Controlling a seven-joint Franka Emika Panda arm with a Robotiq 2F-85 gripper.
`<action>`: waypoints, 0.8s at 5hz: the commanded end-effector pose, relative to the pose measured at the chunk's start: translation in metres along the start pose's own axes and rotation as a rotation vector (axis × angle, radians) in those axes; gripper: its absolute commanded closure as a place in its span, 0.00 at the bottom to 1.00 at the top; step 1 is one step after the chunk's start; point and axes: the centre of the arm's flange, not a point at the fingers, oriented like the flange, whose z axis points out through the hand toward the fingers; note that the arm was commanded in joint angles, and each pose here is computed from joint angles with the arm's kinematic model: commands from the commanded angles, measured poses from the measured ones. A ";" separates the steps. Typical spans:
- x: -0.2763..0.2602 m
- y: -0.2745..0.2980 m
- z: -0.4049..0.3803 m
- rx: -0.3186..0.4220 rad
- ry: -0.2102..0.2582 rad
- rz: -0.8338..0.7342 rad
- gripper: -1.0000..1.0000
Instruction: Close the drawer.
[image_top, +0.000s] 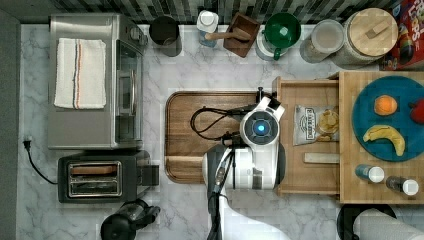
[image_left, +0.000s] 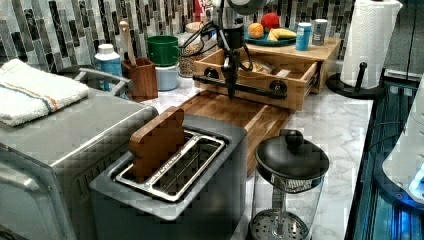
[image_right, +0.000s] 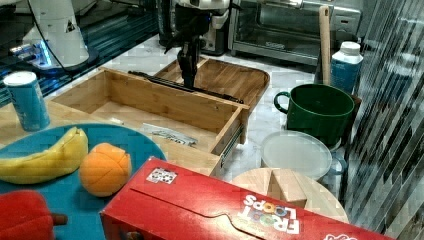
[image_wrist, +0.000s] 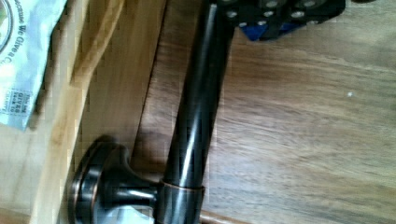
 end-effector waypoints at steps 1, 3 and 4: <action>-0.014 0.131 -0.048 -0.157 0.174 0.063 1.00; -0.039 0.199 -0.049 -0.202 0.163 0.067 1.00; -0.047 0.228 -0.049 -0.228 0.156 0.054 1.00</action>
